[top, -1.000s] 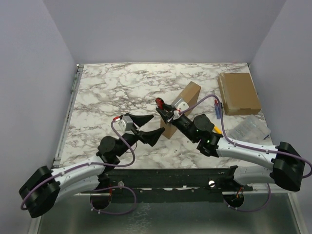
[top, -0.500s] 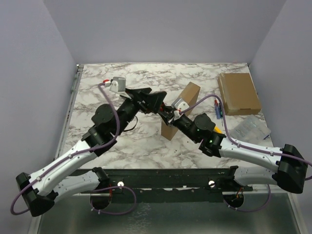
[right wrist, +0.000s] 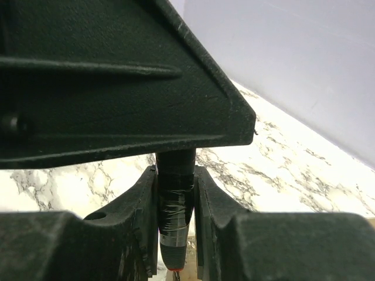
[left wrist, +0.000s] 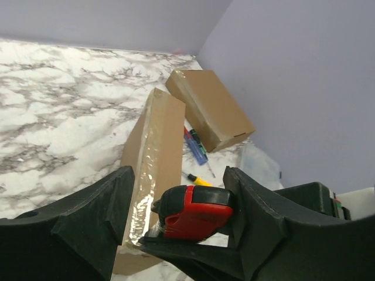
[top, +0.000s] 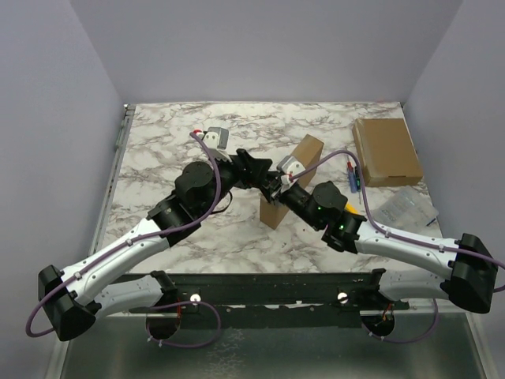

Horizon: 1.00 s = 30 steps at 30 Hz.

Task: Unpack the express box
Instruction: Cut the express box at the center of the board.

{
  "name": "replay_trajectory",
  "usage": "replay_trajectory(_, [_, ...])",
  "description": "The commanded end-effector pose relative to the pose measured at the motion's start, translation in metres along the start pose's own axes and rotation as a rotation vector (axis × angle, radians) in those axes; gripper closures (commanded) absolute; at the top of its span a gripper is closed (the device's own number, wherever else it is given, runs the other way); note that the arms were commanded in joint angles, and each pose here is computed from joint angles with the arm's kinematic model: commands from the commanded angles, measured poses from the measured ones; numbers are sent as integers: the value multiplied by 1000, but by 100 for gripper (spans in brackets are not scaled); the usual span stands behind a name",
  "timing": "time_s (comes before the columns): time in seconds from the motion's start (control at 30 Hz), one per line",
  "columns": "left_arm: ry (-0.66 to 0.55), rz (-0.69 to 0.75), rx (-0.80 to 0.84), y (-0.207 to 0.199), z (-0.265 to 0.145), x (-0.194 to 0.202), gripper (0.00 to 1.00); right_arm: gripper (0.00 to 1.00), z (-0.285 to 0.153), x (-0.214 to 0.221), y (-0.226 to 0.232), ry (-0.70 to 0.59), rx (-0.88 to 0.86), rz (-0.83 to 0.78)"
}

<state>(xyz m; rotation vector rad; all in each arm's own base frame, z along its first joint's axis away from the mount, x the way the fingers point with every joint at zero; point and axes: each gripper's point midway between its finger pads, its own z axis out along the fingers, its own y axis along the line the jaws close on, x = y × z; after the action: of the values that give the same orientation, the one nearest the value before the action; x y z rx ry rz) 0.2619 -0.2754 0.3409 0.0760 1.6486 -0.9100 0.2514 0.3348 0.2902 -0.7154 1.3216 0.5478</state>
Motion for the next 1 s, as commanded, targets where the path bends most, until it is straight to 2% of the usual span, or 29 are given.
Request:
replay_trajectory(0.0, [-5, 85, -52, 13, 3, 2, 39, 99, 5, -21, 0, -42, -4, 39])
replay_trajectory(0.13, [23, 112, -18, 4, 12, 4, 64, 98, 3, -19, -2, -30, 15, 66])
replay_trajectory(0.23, [35, 135, 21, -4, 15, 3, 84, 93, 6, -11, -3, 33, 29, 84])
replay_trajectory(0.3, [36, 149, 49, -11, 16, -1, 95, 86, 8, -6, -4, 76, 47, 114])
replay_trajectory(0.33, [38, 155, 64, -15, 16, -1, 99, 79, 9, -2, -5, 94, 59, 129])
replay_trajectory(0.4, [41, 156, 94, -22, 16, -4, 100, 67, 11, 3, -5, 126, 73, 157])
replay_trajectory(0.6, [52, 164, 136, -30, 13, -3, 100, 47, 15, 5, -8, 143, 110, 197])
replay_trajectory(0.83, [77, 142, 177, -37, 11, 3, 100, 45, 29, 5, -14, 95, 160, 182])
replay_trajectory(0.97, [83, 121, 196, -41, 8, 4, 100, 47, 36, 8, -20, 74, 202, 178])
